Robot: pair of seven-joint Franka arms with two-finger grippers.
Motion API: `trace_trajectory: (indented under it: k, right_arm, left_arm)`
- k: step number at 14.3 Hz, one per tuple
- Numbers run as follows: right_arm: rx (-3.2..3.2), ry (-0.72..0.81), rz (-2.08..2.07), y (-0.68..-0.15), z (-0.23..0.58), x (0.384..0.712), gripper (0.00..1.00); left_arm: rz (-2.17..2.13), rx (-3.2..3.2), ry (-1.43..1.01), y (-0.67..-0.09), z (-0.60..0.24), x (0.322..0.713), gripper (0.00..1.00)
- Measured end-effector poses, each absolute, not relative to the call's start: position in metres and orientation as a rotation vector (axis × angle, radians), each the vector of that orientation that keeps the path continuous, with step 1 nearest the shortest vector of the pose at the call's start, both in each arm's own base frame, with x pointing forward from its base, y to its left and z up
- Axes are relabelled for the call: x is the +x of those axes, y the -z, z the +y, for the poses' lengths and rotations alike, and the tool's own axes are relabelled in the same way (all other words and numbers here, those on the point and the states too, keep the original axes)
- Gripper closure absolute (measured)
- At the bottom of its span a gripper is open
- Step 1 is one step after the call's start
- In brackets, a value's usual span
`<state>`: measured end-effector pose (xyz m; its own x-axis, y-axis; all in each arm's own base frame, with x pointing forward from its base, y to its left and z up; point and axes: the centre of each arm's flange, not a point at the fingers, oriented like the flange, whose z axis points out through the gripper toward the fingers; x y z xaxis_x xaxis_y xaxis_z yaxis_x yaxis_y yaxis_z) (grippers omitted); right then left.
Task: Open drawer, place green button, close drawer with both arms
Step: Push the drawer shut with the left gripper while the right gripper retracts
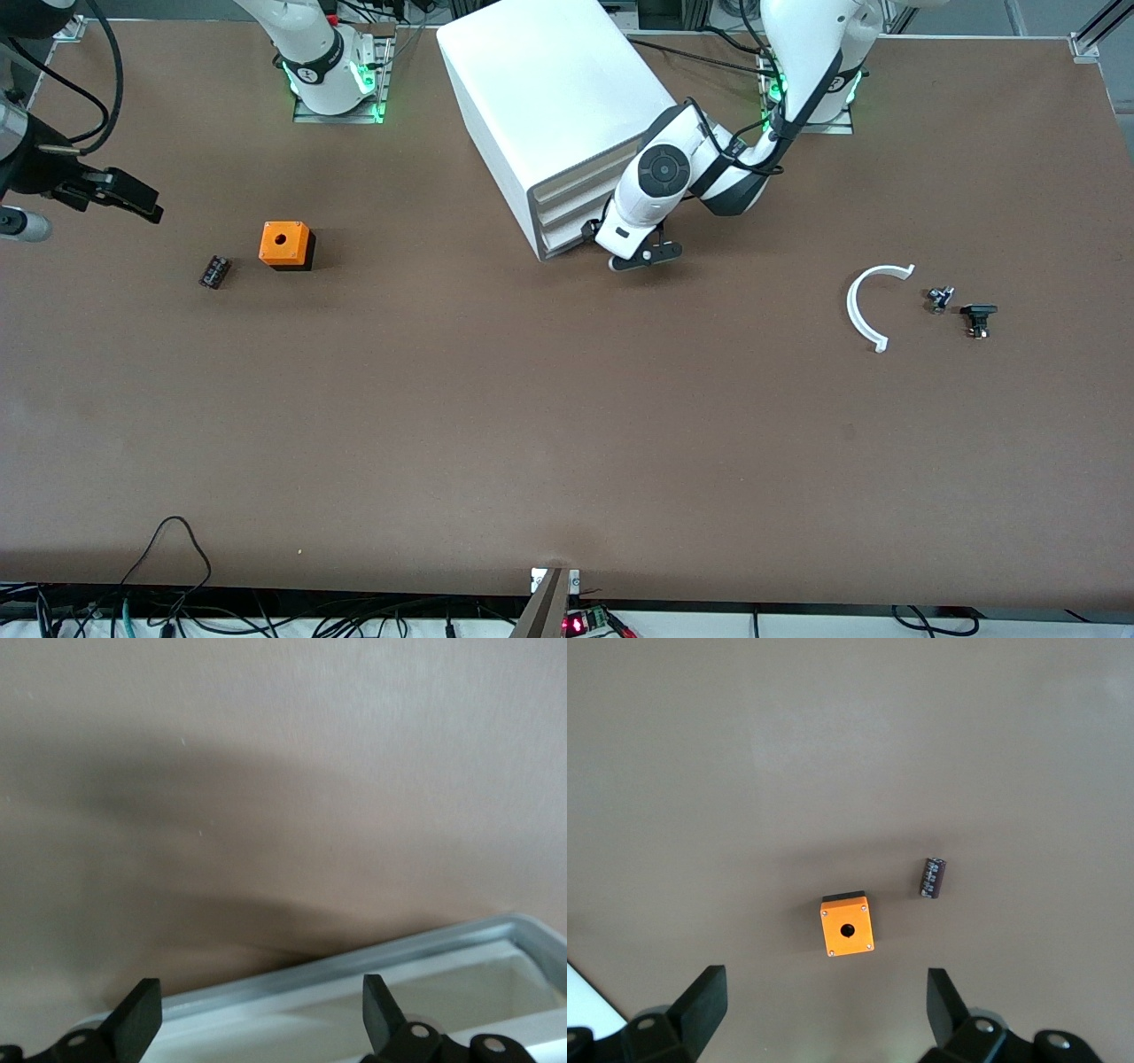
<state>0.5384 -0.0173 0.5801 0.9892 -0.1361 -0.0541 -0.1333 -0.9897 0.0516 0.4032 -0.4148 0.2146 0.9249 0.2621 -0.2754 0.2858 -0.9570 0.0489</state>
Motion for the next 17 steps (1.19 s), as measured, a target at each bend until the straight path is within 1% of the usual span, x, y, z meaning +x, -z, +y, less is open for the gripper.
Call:
trace_trajectory:
  k: [3, 7, 10, 12, 14, 17]
  right_arm:
    - [3.089, 0.064, -0.184, -0.58, -0.016, 0.541, 0.0]
    - [3.092, 0.016, -0.179, -0.594, -0.016, 0.542, 0.0]
    - [3.097, 0.04, -0.072, -0.596, -0.022, 0.54, 0.0]
    - [3.098, 0.049, -0.064, -0.602, -0.027, 0.538, 0.0]
    - [3.098, 0.032, -0.068, -0.609, -0.028, 0.538, 0.0]
    - [3.098, 0.019, -0.069, -0.613, -0.028, 0.539, 0.0]
  left_arm:
    - [0.413, 3.0, 0.421, -0.215, -0.418, 0.398, 0.0]
    - [0.411, 3.0, 0.419, -0.216, -0.418, 0.397, 0.0]
    - [0.402, 2.999, 0.421, -0.217, -0.42, 0.395, 0.0]
    - [0.423, 2.991, 0.403, -0.224, -0.415, 0.402, 0.0]
    - [0.504, 2.959, 0.34, -0.244, -0.392, 0.43, 0.0]
    - [0.715, 2.86, 0.158, -0.306, -0.319, 0.501, 0.0]
